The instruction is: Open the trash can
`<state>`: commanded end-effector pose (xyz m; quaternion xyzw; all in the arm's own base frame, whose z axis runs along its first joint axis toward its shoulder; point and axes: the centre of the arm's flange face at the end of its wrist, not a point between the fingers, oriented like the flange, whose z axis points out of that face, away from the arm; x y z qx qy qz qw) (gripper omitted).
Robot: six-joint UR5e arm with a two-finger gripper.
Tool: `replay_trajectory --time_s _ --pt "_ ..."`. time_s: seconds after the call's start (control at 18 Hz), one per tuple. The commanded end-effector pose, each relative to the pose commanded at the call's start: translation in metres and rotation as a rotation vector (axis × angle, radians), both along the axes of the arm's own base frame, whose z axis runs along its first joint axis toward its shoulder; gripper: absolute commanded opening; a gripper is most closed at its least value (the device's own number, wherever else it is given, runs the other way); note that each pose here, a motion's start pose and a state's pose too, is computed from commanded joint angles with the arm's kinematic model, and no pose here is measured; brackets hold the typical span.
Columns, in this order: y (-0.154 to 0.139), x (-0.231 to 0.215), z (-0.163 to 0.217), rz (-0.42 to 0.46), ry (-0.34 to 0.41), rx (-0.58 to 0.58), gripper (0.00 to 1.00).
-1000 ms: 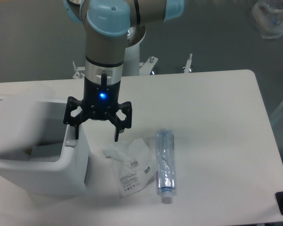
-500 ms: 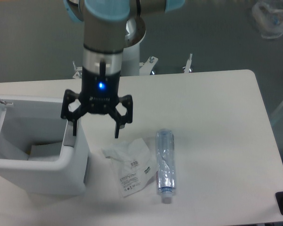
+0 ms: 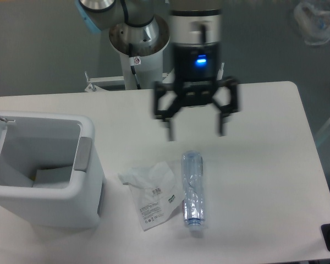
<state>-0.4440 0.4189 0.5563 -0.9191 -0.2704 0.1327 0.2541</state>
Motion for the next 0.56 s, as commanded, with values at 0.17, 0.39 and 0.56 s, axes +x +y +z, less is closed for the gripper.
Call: replay_trajectory --time_s 0.17,0.39,0.56 --pt "-0.013 -0.019 -0.028 -0.018 0.041 -0.151 1.0" --pt "-0.026 -0.037 -0.06 -0.098 0.083 -0.352 1.0" --pt "-0.03 -0.043 -0.071 -0.105 0.073 -0.377 1.0"
